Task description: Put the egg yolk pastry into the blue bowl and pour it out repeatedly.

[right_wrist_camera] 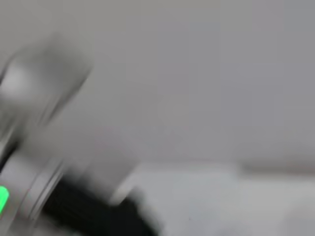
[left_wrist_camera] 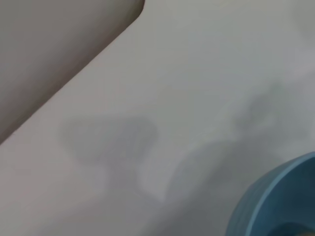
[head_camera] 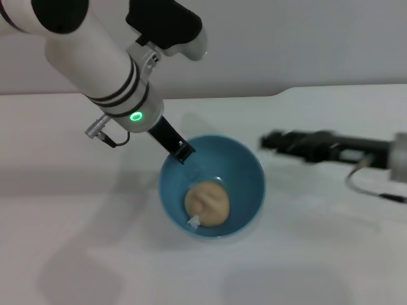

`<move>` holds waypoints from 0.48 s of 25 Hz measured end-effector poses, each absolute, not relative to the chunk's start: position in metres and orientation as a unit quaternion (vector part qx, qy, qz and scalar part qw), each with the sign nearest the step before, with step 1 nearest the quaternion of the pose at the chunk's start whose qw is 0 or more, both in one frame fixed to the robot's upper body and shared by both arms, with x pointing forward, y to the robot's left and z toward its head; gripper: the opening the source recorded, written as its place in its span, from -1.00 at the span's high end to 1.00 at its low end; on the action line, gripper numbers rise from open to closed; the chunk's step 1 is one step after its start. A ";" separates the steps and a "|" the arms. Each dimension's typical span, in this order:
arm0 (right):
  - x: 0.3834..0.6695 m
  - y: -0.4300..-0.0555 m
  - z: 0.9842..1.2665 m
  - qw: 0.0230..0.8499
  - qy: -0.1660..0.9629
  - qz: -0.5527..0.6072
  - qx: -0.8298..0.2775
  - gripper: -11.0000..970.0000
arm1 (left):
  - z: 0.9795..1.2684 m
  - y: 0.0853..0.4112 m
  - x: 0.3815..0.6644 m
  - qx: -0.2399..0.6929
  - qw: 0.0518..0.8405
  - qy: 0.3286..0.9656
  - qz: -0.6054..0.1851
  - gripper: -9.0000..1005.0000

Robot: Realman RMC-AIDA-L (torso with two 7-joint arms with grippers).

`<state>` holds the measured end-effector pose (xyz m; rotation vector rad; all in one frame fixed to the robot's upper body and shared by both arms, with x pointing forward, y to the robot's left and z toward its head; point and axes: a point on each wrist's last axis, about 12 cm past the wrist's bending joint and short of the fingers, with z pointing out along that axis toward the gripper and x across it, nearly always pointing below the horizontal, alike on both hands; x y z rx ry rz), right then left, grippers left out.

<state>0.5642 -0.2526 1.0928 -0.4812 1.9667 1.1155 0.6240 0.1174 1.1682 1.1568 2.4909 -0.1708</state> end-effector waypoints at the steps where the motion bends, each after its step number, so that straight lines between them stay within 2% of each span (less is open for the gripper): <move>1: 0.562 -0.268 1.094 0.427 0.776 0.438 -0.157 0.20 | 1.166 0.115 0.624 0.417 0.206 0.884 -0.055 0.95; 6: 0.541 -0.330 1.084 0.534 0.737 0.414 -0.009 0.15 | 1.152 0.113 0.626 0.419 0.275 0.864 -0.043 0.96; 12: 0.512 -0.361 1.061 0.581 0.717 0.378 0.073 0.15 | 1.153 0.120 0.614 0.415 0.375 0.828 -0.037 0.96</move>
